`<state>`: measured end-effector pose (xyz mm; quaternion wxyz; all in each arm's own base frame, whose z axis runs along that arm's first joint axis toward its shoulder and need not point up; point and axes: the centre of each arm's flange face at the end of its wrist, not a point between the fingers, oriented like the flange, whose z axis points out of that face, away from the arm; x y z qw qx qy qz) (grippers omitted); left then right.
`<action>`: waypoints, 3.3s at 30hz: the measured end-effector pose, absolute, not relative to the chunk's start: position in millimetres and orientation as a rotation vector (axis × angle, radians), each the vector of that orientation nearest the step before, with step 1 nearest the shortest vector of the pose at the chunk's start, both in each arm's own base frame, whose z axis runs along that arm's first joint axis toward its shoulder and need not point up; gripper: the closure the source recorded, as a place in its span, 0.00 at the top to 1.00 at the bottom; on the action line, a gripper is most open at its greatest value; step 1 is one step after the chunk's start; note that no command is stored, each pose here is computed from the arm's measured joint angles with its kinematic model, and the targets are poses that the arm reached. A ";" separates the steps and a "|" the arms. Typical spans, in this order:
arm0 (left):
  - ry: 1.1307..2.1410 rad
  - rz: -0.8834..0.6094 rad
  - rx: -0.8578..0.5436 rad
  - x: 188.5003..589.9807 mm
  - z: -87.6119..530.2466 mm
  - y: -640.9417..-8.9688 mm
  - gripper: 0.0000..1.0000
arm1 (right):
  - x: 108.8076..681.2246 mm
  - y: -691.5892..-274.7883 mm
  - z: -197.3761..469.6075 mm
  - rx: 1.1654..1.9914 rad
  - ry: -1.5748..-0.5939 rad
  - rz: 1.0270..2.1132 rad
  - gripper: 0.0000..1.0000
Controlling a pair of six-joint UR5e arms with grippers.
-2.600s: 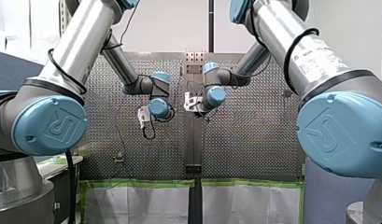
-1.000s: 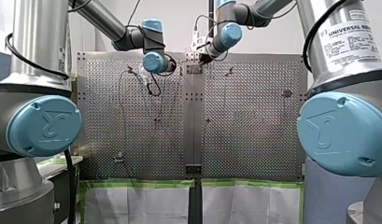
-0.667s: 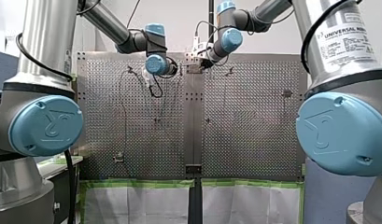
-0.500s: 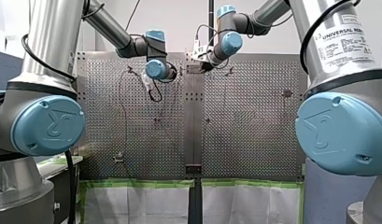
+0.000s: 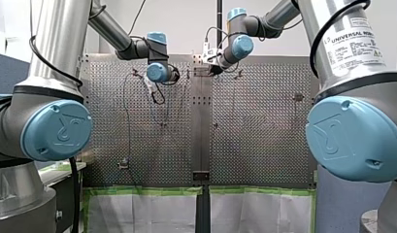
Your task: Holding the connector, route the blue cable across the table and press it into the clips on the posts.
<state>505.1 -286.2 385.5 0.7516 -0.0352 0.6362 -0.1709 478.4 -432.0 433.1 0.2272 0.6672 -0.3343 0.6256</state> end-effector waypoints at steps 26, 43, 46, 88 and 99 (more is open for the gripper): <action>1.404 -0.360 -0.086 573.0 368.6 -276.7 0.00 | 456.8 -475.8 428.1 1.791 -0.971 1.708 0.00; 1.425 -0.340 -0.088 574.2 366.6 -270.4 0.00 | 456.7 -504.0 430.2 1.775 -0.934 1.741 0.00; 1.427 -0.340 -0.089 574.0 366.5 -270.3 0.07 | 457.7 -507.4 430.7 1.773 -0.930 1.746 0.00; 1.602 -0.348 -0.019 442.8 390.1 -296.3 1.00 | 460.7 -508.1 426.4 1.789 -0.933 1.747 0.00; 1.461 -0.429 0.008 404.2 450.2 -317.5 1.00 | 455.4 -512.9 426.9 1.779 -0.939 1.742 0.00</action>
